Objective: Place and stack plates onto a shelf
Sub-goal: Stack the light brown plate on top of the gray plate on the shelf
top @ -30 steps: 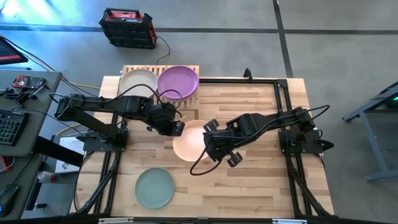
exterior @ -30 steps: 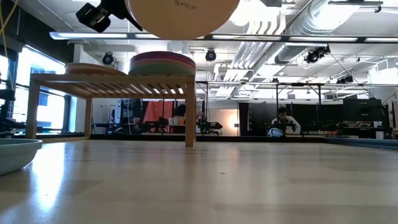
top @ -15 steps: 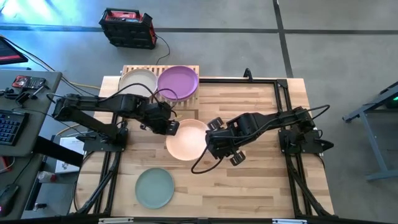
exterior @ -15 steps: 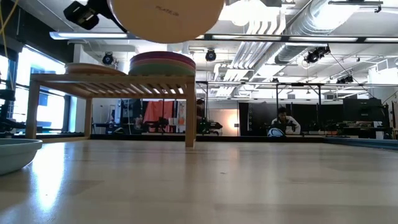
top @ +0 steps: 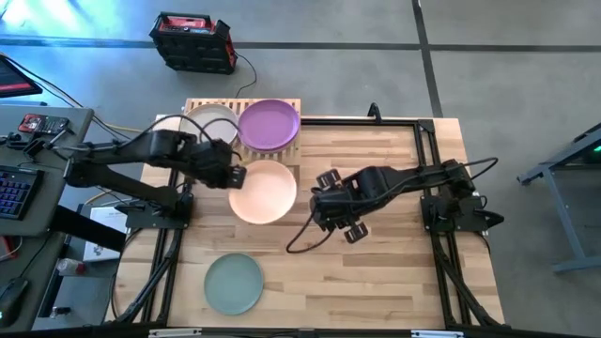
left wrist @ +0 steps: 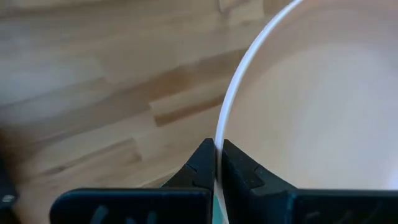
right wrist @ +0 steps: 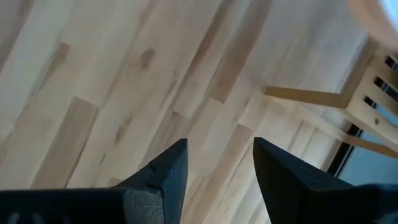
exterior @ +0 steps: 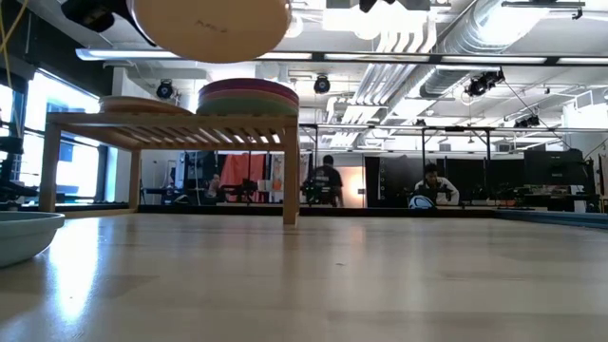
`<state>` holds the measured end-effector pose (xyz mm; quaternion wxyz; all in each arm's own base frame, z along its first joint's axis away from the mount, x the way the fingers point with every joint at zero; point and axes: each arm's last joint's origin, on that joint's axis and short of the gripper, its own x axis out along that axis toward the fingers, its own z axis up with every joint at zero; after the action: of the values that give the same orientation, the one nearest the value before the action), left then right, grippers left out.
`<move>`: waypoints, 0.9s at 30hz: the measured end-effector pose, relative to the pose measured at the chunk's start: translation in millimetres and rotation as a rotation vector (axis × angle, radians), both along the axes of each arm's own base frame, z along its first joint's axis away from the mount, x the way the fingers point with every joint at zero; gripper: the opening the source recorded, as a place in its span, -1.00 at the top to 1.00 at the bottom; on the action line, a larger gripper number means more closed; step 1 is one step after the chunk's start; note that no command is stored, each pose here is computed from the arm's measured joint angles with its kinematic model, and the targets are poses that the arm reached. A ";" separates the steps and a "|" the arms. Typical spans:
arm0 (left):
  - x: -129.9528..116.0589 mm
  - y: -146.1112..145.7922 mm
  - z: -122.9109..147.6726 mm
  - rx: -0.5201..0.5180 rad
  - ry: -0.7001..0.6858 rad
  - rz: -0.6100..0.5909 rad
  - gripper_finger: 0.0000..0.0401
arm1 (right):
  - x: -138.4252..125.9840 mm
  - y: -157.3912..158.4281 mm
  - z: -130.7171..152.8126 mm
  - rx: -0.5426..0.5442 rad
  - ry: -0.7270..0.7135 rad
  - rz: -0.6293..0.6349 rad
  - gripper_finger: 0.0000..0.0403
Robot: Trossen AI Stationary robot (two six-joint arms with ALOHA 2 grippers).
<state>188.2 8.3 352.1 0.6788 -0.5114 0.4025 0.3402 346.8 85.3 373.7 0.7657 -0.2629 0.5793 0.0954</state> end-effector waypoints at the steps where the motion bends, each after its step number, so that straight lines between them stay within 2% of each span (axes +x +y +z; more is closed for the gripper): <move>1: -4.9 2.4 1.8 0.007 0.000 0.012 1.00 | 1.1 -2.9 0.1 0.002 -0.004 -0.013 0.22; 10: -49.0 19.6 14.8 0.060 -0.005 0.100 1.00 | 10.9 -38.2 1.3 0.039 -0.056 -0.194 0.22; 17: -77.8 29.4 21.0 0.122 -0.013 0.241 1.00 | 14.2 -69.6 1.4 0.044 -0.067 -0.301 0.22; 21: -89.3 34.0 24.2 0.154 -0.036 0.321 1.00 | 16.1 -87.9 1.9 0.036 -0.078 -0.320 0.22; 27: -103.7 40.1 26.7 0.187 -0.046 0.457 1.00 | 16.6 -117.2 2.6 -0.007 -0.075 -0.280 0.22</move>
<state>84.6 48.4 378.7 0.6375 -0.5317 0.2277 0.5090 363.4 -32.0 376.3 0.7916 -0.1855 0.5817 -0.0239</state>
